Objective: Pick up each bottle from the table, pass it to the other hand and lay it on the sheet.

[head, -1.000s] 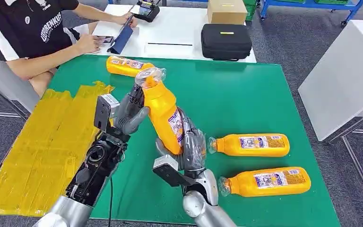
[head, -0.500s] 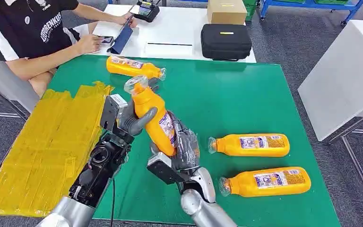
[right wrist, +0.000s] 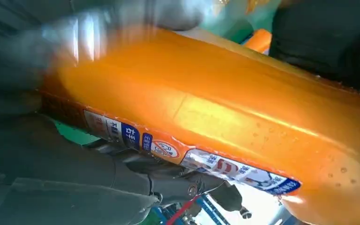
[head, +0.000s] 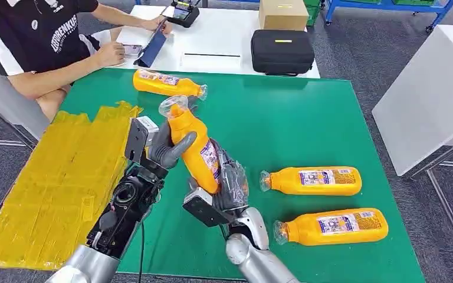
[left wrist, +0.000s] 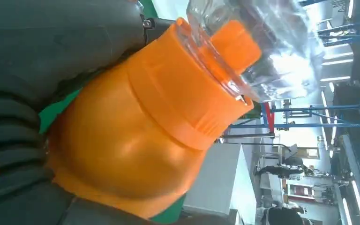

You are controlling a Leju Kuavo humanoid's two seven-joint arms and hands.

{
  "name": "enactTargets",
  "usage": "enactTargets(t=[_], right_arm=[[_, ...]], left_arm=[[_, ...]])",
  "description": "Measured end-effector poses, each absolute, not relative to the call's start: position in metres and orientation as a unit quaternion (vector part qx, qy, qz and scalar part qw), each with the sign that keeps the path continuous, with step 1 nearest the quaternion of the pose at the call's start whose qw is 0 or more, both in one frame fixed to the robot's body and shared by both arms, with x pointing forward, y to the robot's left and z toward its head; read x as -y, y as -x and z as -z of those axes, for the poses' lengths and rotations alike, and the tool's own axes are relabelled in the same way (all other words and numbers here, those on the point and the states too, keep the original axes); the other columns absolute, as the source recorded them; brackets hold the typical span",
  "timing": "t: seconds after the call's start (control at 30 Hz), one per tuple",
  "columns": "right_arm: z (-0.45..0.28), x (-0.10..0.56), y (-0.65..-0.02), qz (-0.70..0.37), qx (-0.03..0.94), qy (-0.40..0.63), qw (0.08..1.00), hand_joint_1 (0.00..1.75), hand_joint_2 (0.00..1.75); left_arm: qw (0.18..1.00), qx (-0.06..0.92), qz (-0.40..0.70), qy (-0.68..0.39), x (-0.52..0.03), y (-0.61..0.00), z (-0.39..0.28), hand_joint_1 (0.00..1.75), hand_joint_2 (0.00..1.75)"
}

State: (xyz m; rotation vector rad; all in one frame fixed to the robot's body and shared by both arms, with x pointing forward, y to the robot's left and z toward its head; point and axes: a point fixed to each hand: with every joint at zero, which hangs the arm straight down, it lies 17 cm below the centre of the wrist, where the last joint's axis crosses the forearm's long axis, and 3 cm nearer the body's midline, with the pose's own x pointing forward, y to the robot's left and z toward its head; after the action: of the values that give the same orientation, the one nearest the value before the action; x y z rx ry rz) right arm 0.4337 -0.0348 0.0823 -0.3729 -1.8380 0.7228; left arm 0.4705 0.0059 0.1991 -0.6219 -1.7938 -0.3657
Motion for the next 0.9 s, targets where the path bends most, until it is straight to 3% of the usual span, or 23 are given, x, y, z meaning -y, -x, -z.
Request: enactTargets(t=[0.03,0.07,0.1,0.9], right_arm=[[-0.0814,0.0347,-0.434,-0.305,0.771,0.157,0.536,1.75,1.75],[-0.081,0.0338,-0.434,-0.306,0.771,0.157,0.535,1.75,1.75],[-0.0809,0.0336,-0.4341,-0.307,0.771,0.158,0.535,1.75,1.75],[-0.0729,0.0356,-0.4315,-0.317,0.763,0.169,0.538,1.75,1.75]], left_arm=[[0.568,0.764,0.155,0.265,-0.006,-0.4705,-0.1992,0.44,1.75],[0.568,0.764,0.155,0.265,-0.006,-0.4705,-0.1992,1.68,1.75],[0.568,0.764,0.155,0.265,-0.006,-0.4706,-0.1992,1.75,1.75],[0.558,0.767,0.161,0.273,0.0022,-0.469,-0.2049,1.75,1.75]])
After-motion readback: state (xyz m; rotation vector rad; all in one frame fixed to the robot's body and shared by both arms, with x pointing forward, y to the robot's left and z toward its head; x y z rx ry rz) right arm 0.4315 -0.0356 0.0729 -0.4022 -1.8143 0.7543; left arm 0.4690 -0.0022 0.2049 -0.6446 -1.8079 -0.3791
